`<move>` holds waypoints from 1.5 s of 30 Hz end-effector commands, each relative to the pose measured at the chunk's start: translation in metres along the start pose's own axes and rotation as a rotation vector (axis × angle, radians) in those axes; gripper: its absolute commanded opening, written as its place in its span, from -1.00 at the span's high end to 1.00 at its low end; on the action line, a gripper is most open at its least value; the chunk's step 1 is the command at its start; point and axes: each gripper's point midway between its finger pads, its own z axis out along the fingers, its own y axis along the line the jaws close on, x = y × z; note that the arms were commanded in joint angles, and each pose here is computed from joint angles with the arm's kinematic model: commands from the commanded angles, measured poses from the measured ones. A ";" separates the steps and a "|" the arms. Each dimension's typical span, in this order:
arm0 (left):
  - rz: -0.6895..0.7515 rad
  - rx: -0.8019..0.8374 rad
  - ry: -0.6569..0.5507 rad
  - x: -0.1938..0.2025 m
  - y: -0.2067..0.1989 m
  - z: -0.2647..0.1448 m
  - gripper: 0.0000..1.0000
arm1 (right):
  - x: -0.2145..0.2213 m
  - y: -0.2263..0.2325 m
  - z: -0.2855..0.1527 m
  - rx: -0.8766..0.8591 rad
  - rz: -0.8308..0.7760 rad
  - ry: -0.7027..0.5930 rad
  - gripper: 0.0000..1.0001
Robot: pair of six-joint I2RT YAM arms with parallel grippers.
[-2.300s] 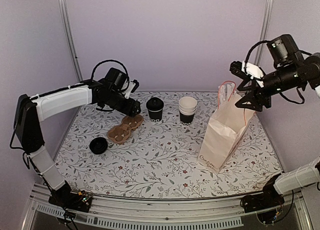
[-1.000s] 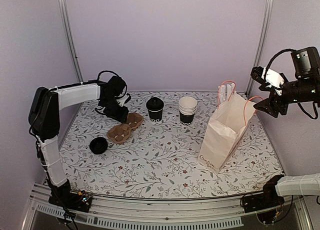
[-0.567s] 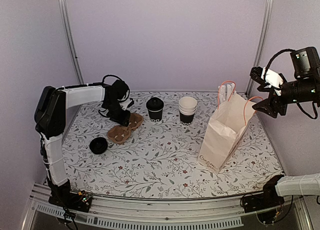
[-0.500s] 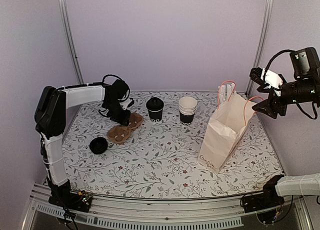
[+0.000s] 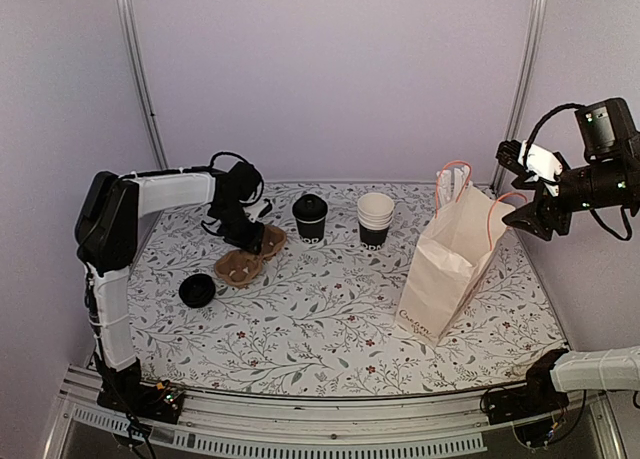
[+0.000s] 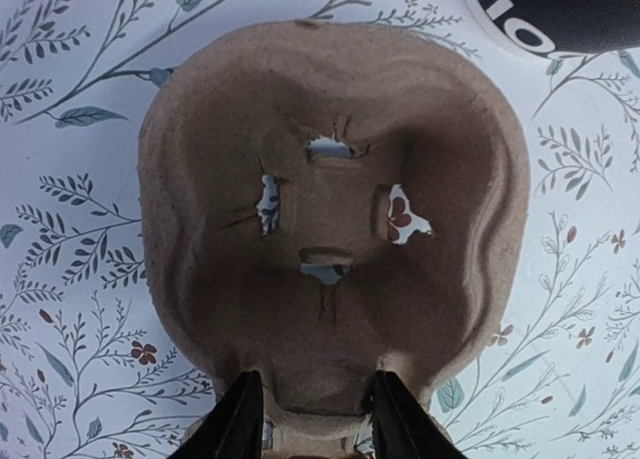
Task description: Pack the takeout coffee
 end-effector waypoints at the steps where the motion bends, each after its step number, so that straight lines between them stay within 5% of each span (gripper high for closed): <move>1: 0.012 0.008 0.023 0.002 -0.009 0.005 0.18 | 0.001 0.003 -0.001 -0.005 0.012 -0.013 -0.41; 23: -0.010 0.003 0.045 0.009 -0.014 0.006 0.26 | 0.003 0.004 0.001 -0.012 0.014 -0.003 -0.41; 30: -0.015 0.005 0.023 0.004 -0.016 -0.003 0.43 | 0.002 0.004 0.001 -0.014 0.016 -0.005 -0.40; 39: 0.004 -0.009 -0.118 -0.013 -0.031 -0.081 0.46 | -0.032 -0.027 -0.031 0.112 0.008 -0.116 -0.43; 45: 0.038 0.061 -0.287 -0.020 -0.065 -0.163 0.45 | -0.032 -0.070 -0.014 0.225 0.089 -0.069 -0.46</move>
